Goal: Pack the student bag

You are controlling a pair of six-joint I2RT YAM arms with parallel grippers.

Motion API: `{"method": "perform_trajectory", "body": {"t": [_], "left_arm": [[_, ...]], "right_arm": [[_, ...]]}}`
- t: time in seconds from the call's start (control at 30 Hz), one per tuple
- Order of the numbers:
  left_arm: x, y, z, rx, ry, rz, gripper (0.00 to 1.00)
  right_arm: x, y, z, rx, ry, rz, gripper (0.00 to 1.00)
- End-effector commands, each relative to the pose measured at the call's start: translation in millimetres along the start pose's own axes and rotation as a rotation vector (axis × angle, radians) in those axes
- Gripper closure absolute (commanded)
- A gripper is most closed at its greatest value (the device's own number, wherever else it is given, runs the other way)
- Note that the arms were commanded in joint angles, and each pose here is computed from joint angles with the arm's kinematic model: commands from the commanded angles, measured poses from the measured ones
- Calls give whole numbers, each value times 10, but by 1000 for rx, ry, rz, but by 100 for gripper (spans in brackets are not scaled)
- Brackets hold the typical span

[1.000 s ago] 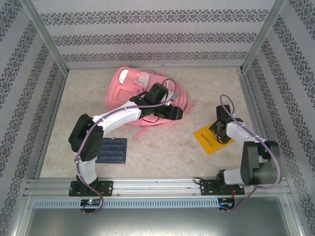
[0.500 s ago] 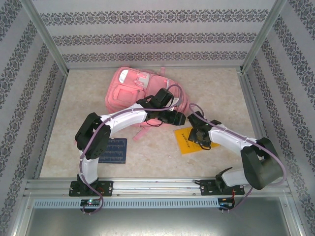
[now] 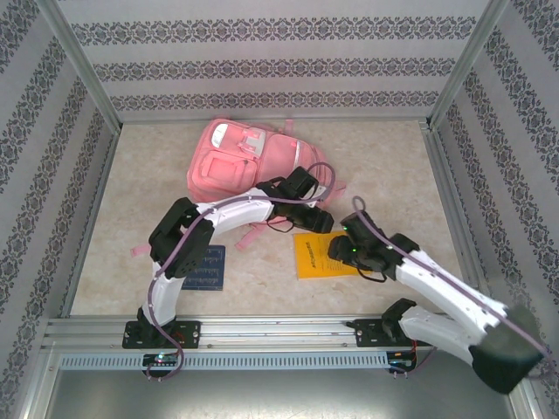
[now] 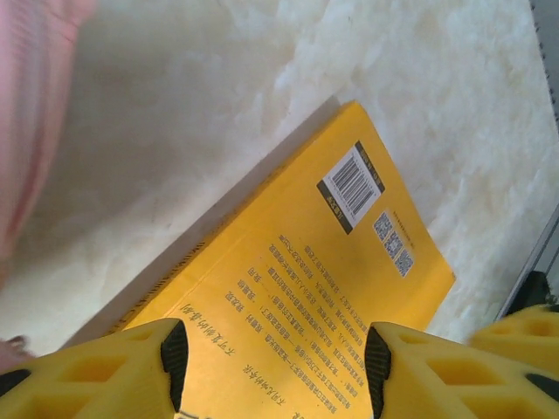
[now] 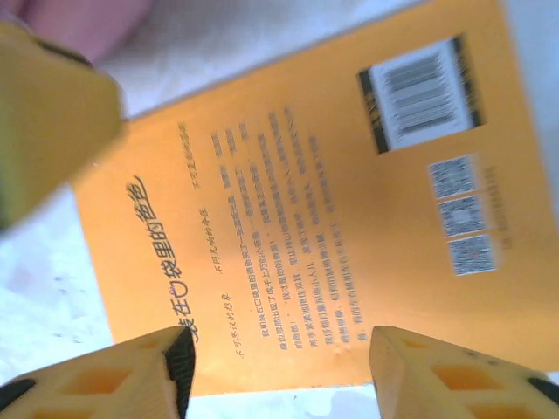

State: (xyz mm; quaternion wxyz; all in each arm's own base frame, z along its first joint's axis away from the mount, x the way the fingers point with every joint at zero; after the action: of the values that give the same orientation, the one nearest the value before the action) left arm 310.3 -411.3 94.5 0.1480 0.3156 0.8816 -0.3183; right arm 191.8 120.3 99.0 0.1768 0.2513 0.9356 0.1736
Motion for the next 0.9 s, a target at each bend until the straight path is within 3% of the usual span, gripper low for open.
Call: {"method": "perform_trajectory", "body": {"t": [0.0,0.1,0.2,0.53,0.87], "left_arm": [[83,-45,84,-42,53,75,43],[147,15,156,-102,72,100,42],[190,146,200,-187,89,102,36],[272,351,328,-270,103,32,32],[341,144,425,-122,128,-55,36]], "right_arm": [[187,-430,18,119,49,115,57],[294,-599,94,177,79,143,78],[349,-653,195,218,101,154,84],[314,-697,412,353,91,109,85],[-206,-557,598,333,-7,186,81]]}}
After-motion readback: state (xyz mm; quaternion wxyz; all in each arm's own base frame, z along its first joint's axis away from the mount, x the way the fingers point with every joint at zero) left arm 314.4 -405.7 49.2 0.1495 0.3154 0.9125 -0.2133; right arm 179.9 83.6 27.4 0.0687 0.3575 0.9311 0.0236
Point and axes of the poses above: each hand's point on the last joint's axis, 136 mm out from that joint toward the fingers, its own z axis out along the fingers, its own y axis along the line the jaws close on, x = y × z, the point moved 1 cm from there along -z, back along the fingers, and after that the axes turned 12 degrees about z, right-handed, at the moved point
